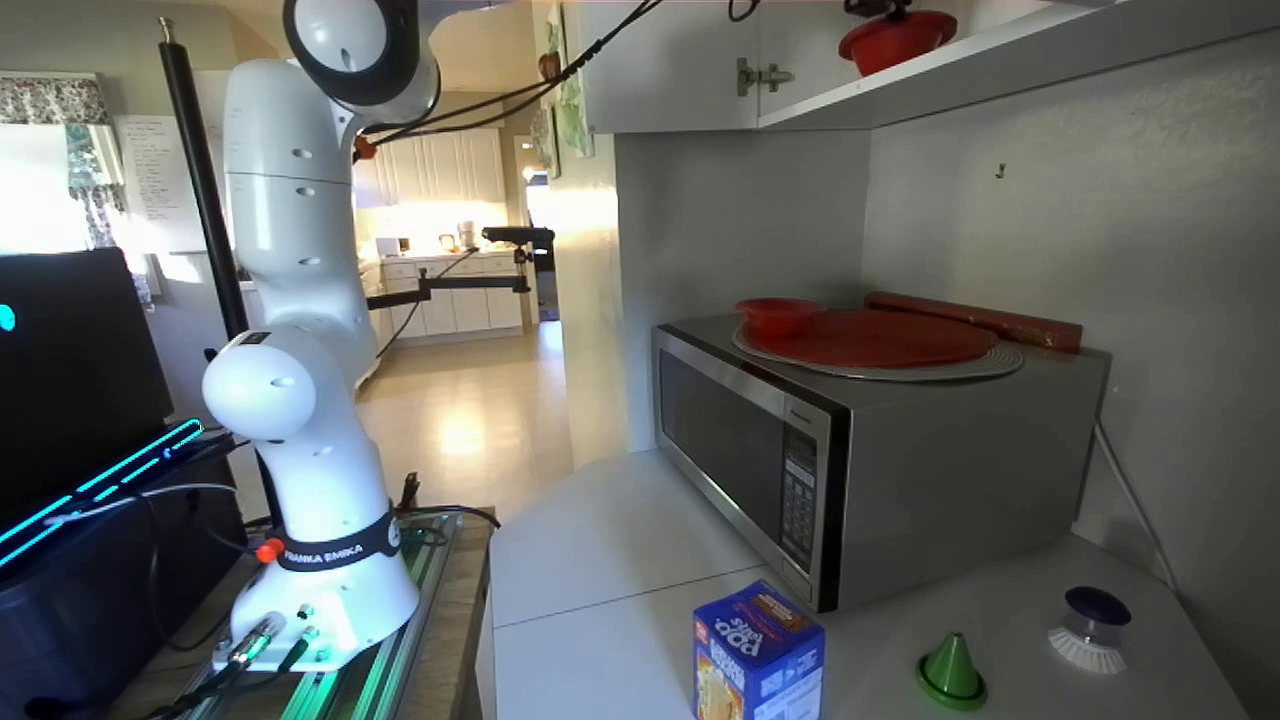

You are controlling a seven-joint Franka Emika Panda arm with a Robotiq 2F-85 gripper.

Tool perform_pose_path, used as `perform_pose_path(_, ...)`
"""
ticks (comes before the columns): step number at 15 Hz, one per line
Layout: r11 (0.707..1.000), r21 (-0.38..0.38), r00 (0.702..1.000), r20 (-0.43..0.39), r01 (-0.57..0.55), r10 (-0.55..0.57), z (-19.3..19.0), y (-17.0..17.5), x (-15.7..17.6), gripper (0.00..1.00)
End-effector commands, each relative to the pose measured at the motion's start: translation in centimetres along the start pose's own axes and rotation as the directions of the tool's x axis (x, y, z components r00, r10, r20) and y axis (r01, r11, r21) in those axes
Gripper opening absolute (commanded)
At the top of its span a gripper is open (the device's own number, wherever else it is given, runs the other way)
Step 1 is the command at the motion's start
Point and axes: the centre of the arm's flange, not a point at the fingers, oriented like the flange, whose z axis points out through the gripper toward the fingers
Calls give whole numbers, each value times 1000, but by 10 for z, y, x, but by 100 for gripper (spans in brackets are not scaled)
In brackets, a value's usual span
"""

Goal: Pick the red bowl from the top cabinet and put it on top of the microwave

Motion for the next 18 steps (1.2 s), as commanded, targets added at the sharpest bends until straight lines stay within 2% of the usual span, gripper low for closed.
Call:
perform_pose_path(1, 1000, 3, 1000, -25, -11, 11, 2, -13, 1, 21)
perform_pose_path(18, 1000, -8, 999, -52, 7, -7, 3, -8, 4, 22)
